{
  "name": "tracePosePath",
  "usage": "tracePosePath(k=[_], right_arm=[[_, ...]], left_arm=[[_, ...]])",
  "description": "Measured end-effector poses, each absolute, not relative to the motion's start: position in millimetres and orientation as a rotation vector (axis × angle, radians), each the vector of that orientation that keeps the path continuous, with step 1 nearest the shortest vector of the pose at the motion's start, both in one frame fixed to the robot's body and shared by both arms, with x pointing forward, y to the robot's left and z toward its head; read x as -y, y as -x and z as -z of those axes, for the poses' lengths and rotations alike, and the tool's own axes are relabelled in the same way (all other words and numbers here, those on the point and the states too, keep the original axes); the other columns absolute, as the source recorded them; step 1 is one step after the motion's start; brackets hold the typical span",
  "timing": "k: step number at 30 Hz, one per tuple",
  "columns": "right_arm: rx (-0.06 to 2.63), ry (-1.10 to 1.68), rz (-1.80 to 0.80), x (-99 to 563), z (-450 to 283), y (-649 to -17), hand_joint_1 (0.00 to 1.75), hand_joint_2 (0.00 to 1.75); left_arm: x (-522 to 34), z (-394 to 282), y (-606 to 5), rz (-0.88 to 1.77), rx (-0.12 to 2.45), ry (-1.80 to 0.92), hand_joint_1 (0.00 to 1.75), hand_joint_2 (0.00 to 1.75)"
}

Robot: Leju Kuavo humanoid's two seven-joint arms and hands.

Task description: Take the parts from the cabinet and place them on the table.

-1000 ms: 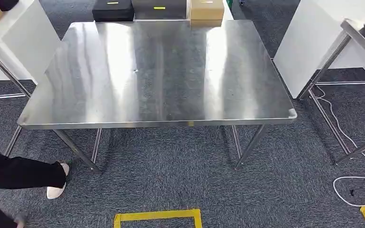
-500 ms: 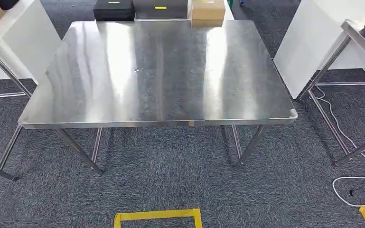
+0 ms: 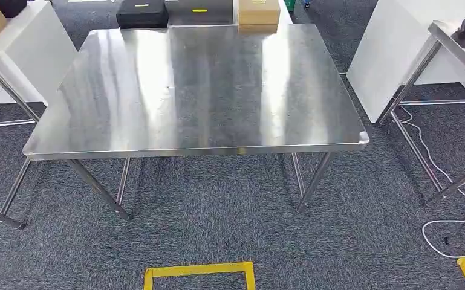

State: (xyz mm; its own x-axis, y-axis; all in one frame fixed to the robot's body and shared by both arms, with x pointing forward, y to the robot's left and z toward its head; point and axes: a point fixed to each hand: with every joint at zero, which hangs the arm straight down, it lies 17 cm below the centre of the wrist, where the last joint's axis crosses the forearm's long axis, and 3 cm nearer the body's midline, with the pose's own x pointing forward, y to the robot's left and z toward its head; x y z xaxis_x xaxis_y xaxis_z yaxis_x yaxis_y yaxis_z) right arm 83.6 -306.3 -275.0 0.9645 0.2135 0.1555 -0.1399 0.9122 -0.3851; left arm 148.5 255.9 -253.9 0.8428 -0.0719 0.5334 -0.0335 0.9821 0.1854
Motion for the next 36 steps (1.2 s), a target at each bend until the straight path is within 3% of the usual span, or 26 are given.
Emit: tracePosePath(k=[36], right_arm=[[0.217,0.377,-0.204,303.6,274.6,-85.9,0.00,0.00]], left_arm=[[-256.7,252.6,-149.7,0.013,0.581,-0.203,0.00,0.00]])
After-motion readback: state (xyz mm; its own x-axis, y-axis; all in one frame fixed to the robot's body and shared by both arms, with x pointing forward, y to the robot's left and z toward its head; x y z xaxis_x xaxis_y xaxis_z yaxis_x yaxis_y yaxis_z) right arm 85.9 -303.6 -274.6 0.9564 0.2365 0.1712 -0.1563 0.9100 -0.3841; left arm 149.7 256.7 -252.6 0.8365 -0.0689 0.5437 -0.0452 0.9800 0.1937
